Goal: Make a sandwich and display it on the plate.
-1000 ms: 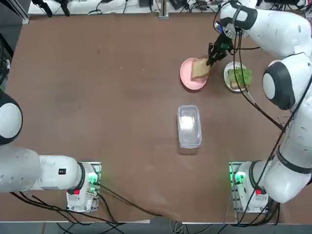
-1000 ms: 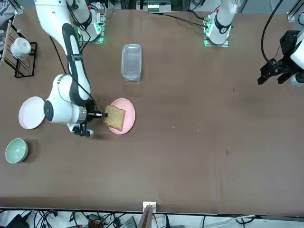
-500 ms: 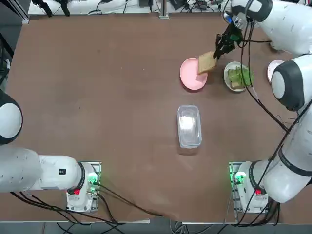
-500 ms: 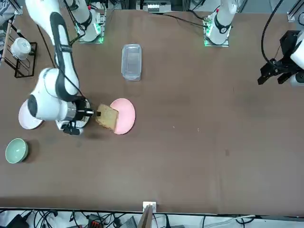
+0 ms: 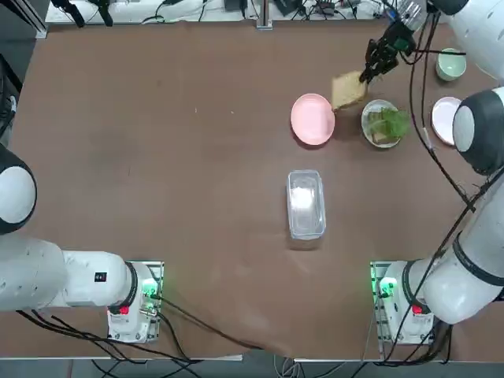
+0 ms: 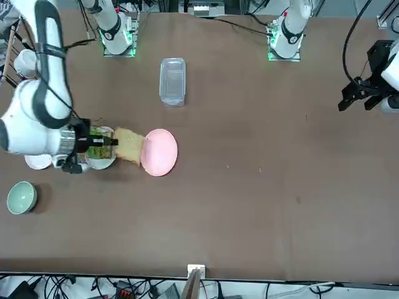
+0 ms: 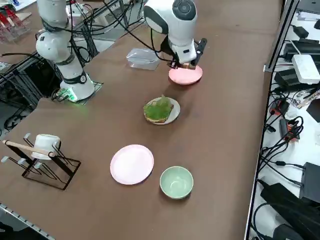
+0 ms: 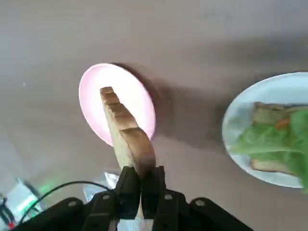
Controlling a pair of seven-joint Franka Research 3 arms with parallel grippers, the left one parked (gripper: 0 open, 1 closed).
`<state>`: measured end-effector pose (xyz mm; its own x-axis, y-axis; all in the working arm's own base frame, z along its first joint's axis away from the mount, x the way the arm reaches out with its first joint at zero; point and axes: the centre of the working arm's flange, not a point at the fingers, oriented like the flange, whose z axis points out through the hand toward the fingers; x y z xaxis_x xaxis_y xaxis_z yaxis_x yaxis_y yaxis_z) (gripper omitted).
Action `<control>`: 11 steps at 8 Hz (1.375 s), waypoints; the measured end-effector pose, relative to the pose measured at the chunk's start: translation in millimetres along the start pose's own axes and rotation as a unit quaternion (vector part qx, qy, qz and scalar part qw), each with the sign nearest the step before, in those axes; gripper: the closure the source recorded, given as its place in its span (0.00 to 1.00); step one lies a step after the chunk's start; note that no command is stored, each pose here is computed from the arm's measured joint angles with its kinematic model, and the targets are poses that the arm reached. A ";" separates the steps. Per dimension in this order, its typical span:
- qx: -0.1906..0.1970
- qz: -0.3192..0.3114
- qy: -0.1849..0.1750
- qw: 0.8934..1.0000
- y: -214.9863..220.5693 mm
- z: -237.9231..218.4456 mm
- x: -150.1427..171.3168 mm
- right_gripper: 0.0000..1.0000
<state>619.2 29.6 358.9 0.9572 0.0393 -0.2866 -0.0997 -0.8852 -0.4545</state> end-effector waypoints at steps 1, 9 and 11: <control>0.010 -0.021 -0.003 1.000 25.4 -11.0 -3.2 0.94; 0.050 -0.132 -0.006 0.990 183.5 -25.1 -11.7 0.94; 0.064 -0.132 -0.034 0.989 198.6 -20.3 -4.4 0.94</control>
<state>600.7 -155.8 287.0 0.9346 0.2959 -0.1975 0.1137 -0.7744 -0.6224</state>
